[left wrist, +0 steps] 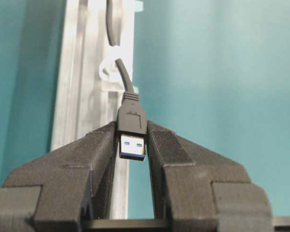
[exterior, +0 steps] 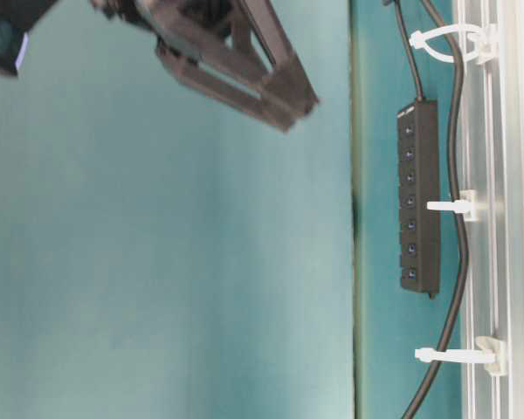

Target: Pass the USB cable through three rings with both arms.

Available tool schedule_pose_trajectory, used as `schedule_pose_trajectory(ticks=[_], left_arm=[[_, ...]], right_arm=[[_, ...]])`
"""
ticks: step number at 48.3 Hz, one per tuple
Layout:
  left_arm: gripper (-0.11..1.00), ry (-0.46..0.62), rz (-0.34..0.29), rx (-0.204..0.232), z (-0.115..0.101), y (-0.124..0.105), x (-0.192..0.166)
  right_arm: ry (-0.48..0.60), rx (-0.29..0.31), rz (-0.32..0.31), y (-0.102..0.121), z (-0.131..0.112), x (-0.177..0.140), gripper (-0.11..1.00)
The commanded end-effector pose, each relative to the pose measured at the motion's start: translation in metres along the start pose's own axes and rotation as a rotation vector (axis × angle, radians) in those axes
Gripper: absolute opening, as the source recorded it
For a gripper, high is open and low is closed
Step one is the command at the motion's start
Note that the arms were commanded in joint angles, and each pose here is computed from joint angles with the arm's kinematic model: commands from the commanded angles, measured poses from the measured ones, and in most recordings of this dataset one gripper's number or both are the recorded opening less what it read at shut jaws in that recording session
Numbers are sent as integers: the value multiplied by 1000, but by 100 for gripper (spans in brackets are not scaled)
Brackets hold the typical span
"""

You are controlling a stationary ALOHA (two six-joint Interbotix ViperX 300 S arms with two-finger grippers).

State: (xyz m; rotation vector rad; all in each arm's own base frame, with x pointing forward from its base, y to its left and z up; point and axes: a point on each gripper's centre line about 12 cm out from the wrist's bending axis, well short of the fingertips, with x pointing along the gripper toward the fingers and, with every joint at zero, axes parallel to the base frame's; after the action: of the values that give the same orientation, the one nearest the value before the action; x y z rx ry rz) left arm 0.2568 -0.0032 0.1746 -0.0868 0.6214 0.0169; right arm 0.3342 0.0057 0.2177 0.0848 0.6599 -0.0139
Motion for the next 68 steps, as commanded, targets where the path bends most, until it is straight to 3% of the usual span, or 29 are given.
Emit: schedule_pose_trajectory(ticks=[1, 41, 49, 68], left_arm=[[24, -41, -5, 4, 9, -1, -4], [22, -187, 21, -19, 25, 8, -38], [2, -182, 21, -19, 26, 8, -37], [1, -173, 22, -20, 27, 8, -33]], right_arm=[[-43, 6, 15, 5, 5, -12, 78], [-141, 9, 26, 3, -8, -54, 77], [-168, 12, 29, 3, -8, -59, 77], [-181, 37, 33, 3, -7, -60, 77]])
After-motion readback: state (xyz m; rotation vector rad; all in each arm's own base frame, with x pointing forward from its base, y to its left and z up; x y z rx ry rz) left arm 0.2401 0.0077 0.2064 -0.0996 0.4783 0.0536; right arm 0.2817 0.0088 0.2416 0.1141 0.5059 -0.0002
